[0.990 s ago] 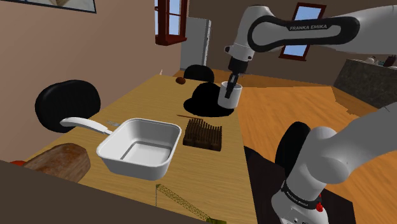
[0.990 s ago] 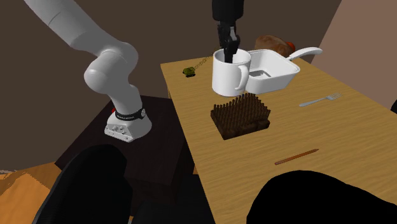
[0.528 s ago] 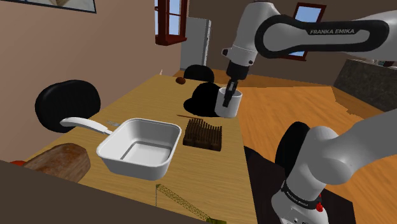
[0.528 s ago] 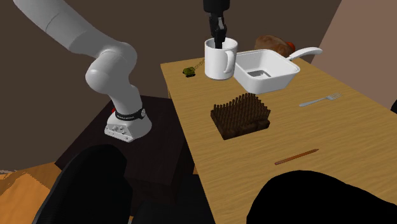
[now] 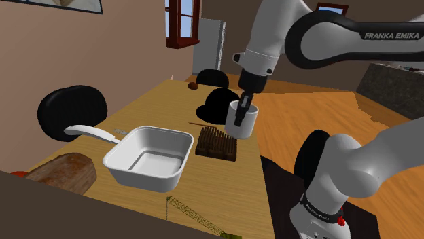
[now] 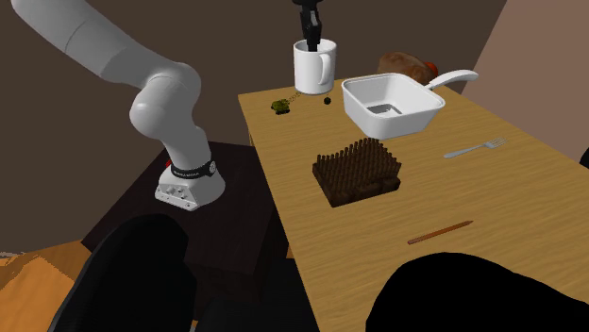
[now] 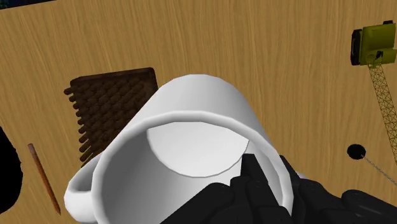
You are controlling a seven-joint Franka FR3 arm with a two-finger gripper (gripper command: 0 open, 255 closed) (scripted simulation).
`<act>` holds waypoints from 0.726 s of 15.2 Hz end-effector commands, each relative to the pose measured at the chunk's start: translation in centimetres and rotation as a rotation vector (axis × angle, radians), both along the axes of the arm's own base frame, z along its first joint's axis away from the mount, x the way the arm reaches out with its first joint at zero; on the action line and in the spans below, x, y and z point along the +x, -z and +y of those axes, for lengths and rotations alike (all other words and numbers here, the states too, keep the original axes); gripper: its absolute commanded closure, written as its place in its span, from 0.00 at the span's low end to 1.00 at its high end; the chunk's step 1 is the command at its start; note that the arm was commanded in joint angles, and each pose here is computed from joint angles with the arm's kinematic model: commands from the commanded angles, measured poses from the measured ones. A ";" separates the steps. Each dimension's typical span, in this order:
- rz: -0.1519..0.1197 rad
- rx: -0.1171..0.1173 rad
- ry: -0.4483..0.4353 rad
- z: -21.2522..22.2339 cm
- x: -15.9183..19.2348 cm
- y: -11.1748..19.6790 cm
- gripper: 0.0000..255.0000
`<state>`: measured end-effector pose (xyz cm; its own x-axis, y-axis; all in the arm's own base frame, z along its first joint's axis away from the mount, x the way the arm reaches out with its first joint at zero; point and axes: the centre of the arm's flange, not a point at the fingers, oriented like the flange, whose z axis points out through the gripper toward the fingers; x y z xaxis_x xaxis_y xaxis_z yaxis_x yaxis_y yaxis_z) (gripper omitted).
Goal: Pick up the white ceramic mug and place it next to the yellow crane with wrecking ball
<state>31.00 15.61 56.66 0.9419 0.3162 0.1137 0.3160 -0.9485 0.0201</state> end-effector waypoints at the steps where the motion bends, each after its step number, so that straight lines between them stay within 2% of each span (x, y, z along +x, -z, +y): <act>1: 0.000 0.001 0.002 2.4 -1.1 0.2 1.00; 11: 0.000 0.001 0.002 14.6 -6.2 0.1 1.00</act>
